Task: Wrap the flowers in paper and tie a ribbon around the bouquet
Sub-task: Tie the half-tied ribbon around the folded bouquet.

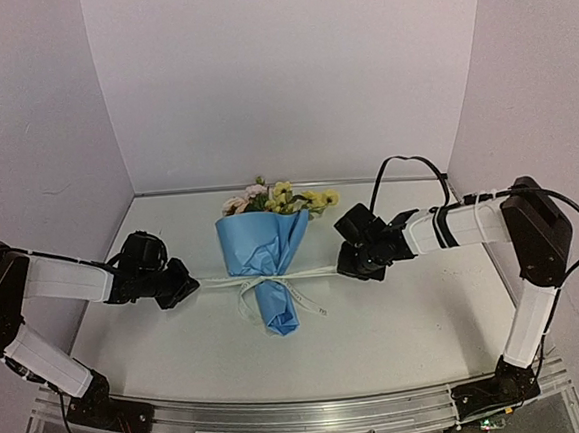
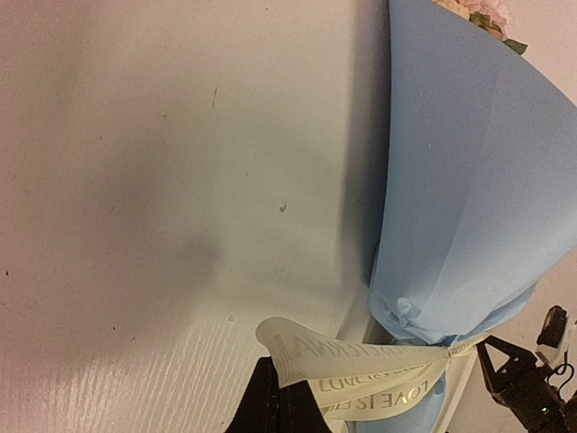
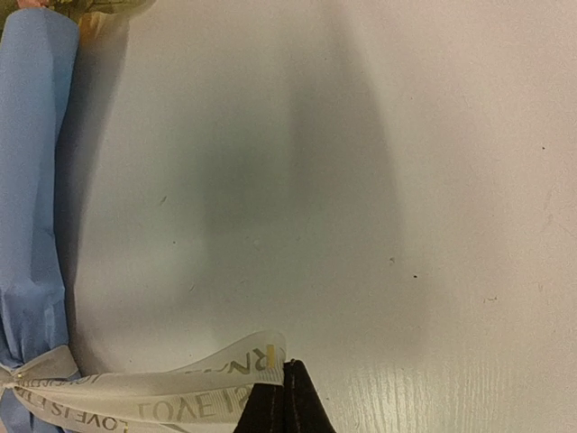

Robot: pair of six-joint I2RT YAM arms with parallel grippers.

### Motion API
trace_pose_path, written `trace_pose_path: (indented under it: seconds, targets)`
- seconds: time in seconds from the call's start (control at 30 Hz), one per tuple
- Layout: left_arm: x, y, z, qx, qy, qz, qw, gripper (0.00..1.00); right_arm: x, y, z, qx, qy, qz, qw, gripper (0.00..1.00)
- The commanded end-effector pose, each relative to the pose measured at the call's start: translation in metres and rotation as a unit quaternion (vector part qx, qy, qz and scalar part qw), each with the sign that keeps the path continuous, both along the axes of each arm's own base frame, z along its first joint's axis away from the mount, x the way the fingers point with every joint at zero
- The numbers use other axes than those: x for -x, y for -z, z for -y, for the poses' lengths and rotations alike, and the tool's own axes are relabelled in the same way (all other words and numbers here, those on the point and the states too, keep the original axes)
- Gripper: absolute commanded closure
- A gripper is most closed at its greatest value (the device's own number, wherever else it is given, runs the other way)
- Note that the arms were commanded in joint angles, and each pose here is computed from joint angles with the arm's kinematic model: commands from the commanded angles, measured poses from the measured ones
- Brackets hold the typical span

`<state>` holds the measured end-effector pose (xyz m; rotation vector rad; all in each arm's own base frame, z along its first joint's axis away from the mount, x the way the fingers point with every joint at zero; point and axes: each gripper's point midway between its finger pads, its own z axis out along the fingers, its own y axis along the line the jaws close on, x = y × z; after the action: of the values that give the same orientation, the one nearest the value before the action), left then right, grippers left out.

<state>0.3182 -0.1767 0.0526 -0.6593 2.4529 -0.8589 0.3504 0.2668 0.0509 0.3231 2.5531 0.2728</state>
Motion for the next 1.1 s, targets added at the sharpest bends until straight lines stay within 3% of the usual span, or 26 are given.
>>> trace_pose_path:
  seconds: [0.0, 0.27, 0.5, 0.67, 0.93, 0.97, 1.07]
  targets:
    - [-0.003, 0.019, -0.055, -0.065, -0.088, -0.018, 0.994, 1.0, 0.005, 0.001, 0.096, 0.131, 0.1, 0.0, 0.986, 1.0]
    - [-0.012, 0.018, -0.052, -0.064, -0.078, -0.016, 0.995, 1.0, 0.035, -0.004, 0.1, 0.104, 0.107, 0.002, 0.989, 1.0]
    - [-0.024, 0.021, -0.091, -0.053, -0.115, -0.03, 0.991, 1.0, 0.066, 0.005, 0.035, 0.073, 0.027, -0.018, 0.997, 1.0]
    - [-0.035, 0.017, -0.102, -0.06, -0.115, -0.038, 0.991, 1.0, 0.056, 0.006, -0.004, 0.06, -0.015, -0.024, 0.998, 1.0]
    - [-0.033, 0.005, -0.103, -0.074, -0.099, -0.032, 0.992, 1.0, 0.038, -0.007, -0.016, 0.055, -0.032, -0.011, 0.998, 0.98]
    - [-0.034, 0.0, -0.102, -0.076, -0.095, -0.026, 0.992, 0.96, 0.037, -0.011, -0.017, 0.053, -0.034, -0.007, 0.998, 0.93]
    - [-0.036, -0.021, -0.1, -0.09, -0.081, 0.002, 0.993, 0.65, 0.034, -0.026, -0.02, 0.041, -0.037, 0.007, 0.998, 0.7]
